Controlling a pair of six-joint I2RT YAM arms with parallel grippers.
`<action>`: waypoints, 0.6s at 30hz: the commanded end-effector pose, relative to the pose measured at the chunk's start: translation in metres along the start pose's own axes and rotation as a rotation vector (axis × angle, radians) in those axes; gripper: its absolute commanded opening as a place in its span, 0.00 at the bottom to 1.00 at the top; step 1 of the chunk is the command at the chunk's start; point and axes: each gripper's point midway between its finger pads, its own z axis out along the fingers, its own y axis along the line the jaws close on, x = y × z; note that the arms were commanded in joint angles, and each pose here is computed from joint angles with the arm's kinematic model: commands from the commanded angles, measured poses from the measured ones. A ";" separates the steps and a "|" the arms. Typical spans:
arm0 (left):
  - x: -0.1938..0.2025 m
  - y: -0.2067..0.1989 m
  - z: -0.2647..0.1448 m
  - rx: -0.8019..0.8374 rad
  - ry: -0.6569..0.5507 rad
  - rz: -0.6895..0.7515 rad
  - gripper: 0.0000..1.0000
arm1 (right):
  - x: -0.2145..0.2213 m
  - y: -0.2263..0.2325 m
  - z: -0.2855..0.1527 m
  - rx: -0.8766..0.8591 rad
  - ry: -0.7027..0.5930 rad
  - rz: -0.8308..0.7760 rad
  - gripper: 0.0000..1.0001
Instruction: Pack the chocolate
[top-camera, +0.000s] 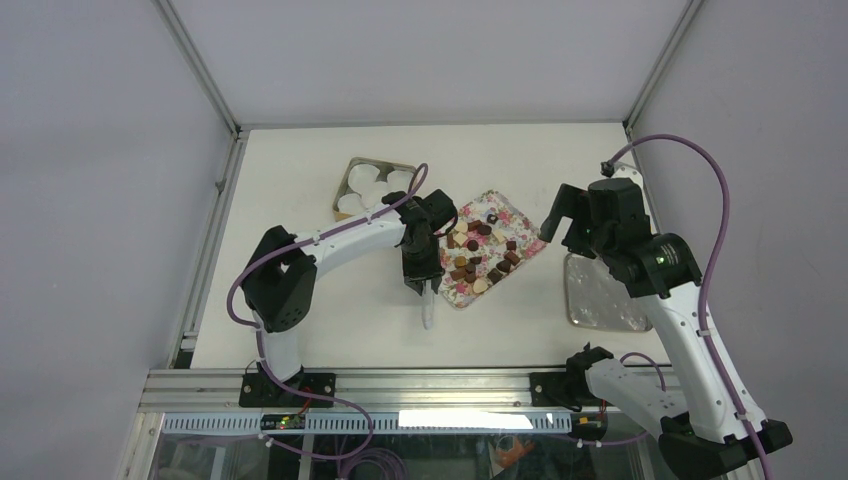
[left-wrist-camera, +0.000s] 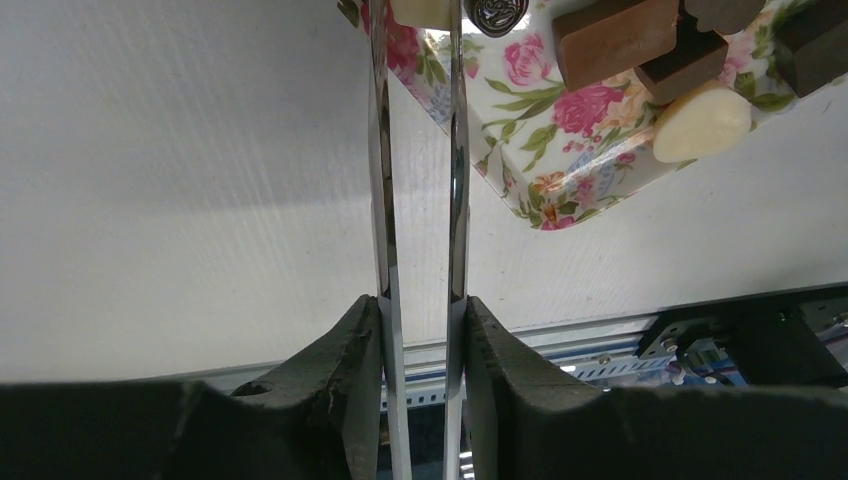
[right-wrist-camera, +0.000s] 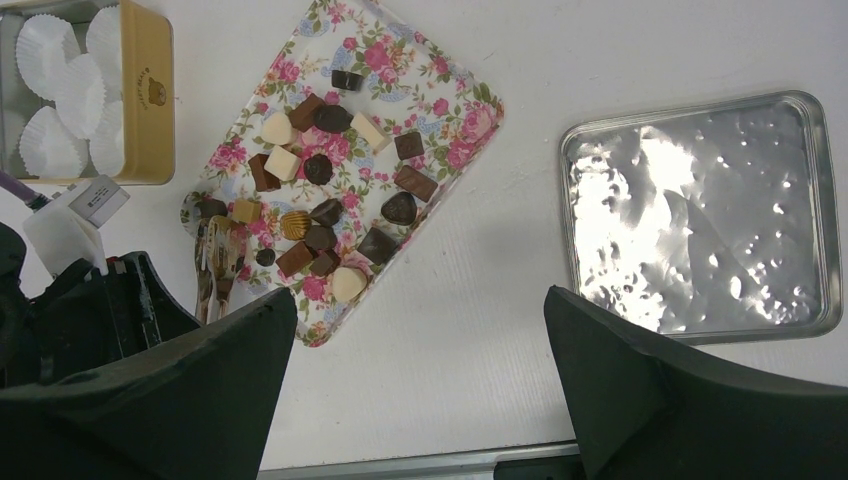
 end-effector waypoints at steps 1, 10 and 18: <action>-0.003 -0.013 -0.014 0.054 -0.021 0.026 0.12 | -0.008 0.001 -0.003 -0.009 -0.039 0.018 0.99; -0.006 -0.019 -0.046 0.098 -0.064 0.074 0.00 | -0.010 0.003 -0.002 -0.012 -0.037 0.017 0.99; -0.010 -0.020 -0.061 0.133 -0.081 0.138 0.00 | -0.011 0.004 -0.001 -0.014 -0.037 0.017 0.99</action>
